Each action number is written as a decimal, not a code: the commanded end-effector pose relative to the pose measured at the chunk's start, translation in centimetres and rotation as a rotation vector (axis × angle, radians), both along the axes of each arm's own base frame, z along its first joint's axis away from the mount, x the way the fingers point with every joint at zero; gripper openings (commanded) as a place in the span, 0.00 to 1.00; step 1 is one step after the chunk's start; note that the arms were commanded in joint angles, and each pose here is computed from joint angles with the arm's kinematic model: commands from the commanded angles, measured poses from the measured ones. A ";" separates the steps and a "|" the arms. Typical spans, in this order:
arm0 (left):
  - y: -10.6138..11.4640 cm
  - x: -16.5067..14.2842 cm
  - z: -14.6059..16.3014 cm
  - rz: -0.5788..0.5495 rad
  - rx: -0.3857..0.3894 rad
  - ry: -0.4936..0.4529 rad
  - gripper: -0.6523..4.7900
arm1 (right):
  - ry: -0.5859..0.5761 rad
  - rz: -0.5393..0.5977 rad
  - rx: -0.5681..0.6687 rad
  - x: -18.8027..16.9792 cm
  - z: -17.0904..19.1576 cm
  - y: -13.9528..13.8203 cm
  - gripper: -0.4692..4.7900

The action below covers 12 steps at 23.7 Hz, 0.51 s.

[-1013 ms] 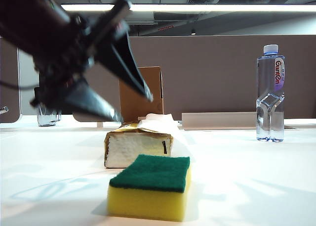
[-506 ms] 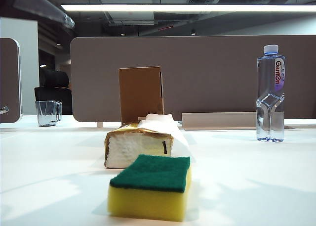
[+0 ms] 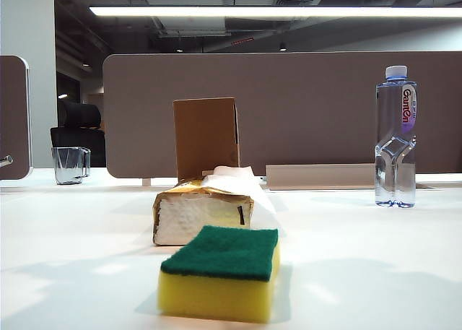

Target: Move the sponge from left to right to wipe the table, avoiding obstacles on the table, and finally reaching the bottle of mineral water.

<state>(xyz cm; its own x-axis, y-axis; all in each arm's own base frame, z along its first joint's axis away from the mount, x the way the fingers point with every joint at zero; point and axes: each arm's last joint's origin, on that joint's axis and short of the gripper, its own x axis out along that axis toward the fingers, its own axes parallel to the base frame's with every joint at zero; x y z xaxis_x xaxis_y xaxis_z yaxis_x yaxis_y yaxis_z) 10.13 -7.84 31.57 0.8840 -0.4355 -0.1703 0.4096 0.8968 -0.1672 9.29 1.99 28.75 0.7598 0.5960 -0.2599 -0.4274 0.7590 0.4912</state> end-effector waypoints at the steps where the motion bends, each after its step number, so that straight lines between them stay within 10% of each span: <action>1: 1.1 -1.0 0.2 0.028 0.119 -0.056 0.76 | 0.047 0.079 -0.002 0.4 0.0 0.8 0.54; 12: 2.6 -2.5 -0.6 0.049 0.318 -0.061 0.75 | 0.149 0.162 -0.017 2.1 -0.8 3.0 0.58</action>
<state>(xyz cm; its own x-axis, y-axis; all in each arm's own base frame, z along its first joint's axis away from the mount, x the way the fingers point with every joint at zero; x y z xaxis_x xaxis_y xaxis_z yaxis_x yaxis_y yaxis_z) 7.75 -5.44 30.90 0.9098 -0.3449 -0.2310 0.3804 0.9155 0.1312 11.14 4.85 27.61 0.6007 0.6970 -0.3916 -0.4551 0.7008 0.5494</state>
